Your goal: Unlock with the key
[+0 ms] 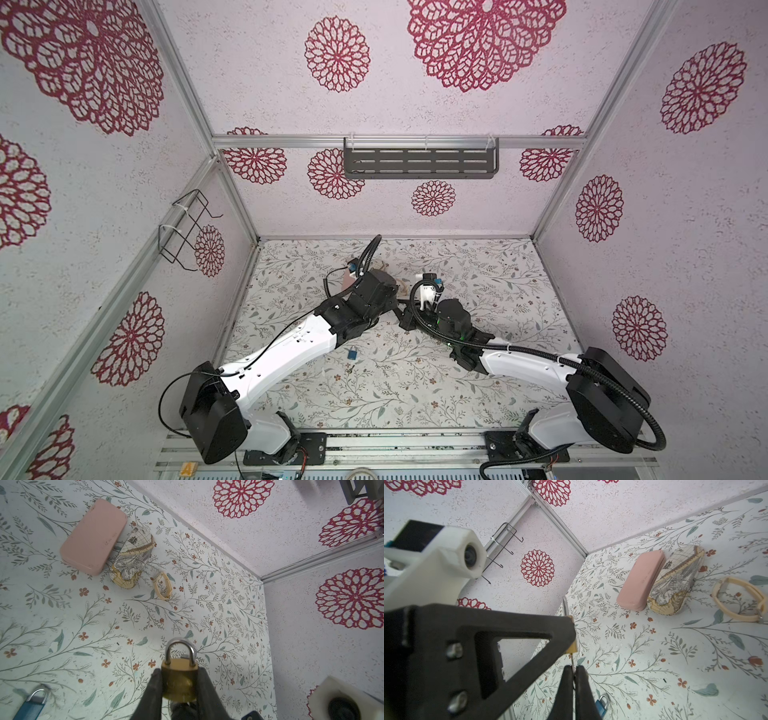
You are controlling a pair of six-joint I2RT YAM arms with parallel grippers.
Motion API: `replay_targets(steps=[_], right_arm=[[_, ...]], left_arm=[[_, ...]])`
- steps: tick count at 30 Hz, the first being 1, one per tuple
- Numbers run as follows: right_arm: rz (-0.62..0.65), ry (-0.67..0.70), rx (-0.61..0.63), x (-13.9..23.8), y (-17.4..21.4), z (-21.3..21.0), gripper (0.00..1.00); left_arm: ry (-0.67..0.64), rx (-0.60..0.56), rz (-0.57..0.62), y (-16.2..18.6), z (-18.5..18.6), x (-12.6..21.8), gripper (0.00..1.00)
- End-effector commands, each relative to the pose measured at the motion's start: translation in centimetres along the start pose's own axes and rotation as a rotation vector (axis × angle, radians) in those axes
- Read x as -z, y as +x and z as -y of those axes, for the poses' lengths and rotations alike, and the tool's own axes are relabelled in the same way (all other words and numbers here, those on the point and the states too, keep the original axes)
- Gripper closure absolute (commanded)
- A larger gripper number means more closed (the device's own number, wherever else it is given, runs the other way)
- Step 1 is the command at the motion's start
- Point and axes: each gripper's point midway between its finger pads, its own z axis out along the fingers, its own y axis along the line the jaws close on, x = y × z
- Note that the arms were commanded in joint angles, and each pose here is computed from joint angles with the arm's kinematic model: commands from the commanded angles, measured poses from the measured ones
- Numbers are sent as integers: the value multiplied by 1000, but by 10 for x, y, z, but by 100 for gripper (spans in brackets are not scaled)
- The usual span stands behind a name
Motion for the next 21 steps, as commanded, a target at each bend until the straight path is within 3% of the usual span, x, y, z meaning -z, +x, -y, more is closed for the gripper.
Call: replay_targets(steps=[1, 7, 16, 21], right_arm=[[76, -75, 32, -4, -29, -26, 100], [87, -158, -32, -2, -39, -46, 100], [143, -288, -267, 14, -61, -72, 100], [166, -328, -339, 22, -71, -81, 100]], left_arm=[[105, 35, -78, 17, 22, 11, 100], [153, 57, -104, 22, 29, 14, 100], [274, 112, -76, 17, 39, 22, 100], [331, 128, -58, 12, 44, 26, 100]])
